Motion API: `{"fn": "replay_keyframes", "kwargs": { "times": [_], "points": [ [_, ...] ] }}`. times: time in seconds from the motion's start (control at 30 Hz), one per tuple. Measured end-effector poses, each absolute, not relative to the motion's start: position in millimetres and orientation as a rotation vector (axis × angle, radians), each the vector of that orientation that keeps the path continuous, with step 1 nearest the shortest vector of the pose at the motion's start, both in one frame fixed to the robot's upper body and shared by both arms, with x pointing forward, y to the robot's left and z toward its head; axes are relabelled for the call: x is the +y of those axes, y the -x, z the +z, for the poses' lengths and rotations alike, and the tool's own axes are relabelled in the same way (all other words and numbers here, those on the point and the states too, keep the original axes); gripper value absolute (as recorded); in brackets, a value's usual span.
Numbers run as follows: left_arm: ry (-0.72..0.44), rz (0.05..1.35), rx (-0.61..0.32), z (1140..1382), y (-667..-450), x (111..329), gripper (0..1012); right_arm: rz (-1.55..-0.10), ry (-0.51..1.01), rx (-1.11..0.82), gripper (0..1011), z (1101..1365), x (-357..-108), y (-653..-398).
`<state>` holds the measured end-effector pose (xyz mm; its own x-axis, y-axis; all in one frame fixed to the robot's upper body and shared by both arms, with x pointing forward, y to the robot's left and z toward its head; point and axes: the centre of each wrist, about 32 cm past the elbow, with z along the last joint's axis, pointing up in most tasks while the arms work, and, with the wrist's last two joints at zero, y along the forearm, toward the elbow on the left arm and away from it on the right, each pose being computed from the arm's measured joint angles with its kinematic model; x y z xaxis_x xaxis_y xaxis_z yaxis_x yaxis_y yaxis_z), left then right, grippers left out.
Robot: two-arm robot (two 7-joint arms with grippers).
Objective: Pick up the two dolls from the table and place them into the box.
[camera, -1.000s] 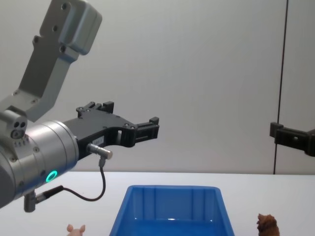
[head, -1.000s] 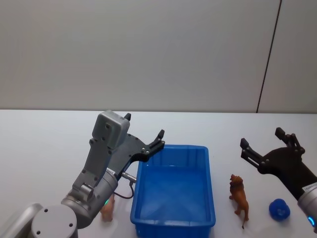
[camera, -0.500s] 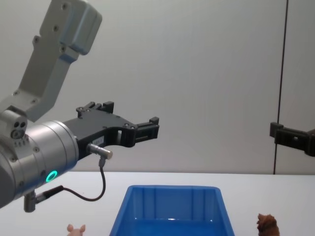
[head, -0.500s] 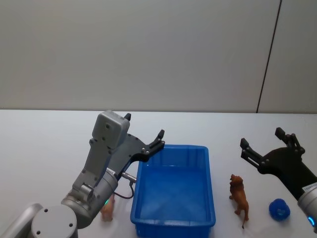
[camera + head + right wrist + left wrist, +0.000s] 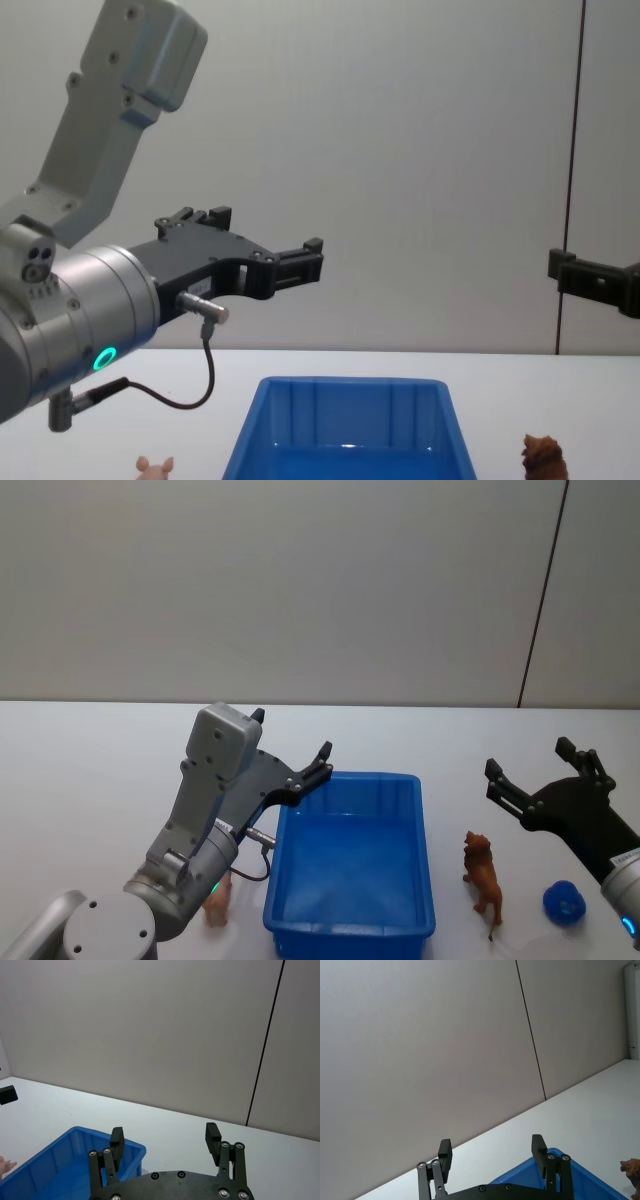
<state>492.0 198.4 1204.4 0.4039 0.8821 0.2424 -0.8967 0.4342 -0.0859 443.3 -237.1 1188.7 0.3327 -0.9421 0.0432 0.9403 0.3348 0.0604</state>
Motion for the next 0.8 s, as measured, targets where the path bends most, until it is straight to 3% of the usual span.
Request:
{"fn": "replay_keyframes", "kwargs": {
  "times": [0.8],
  "points": [
    [-0.061,1.124,-0.268,1204.4,-492.0,198.4,1001,-1.324,0.043,-0.009,1001,1182.7,-232.0,-444.8]
  ]
}}
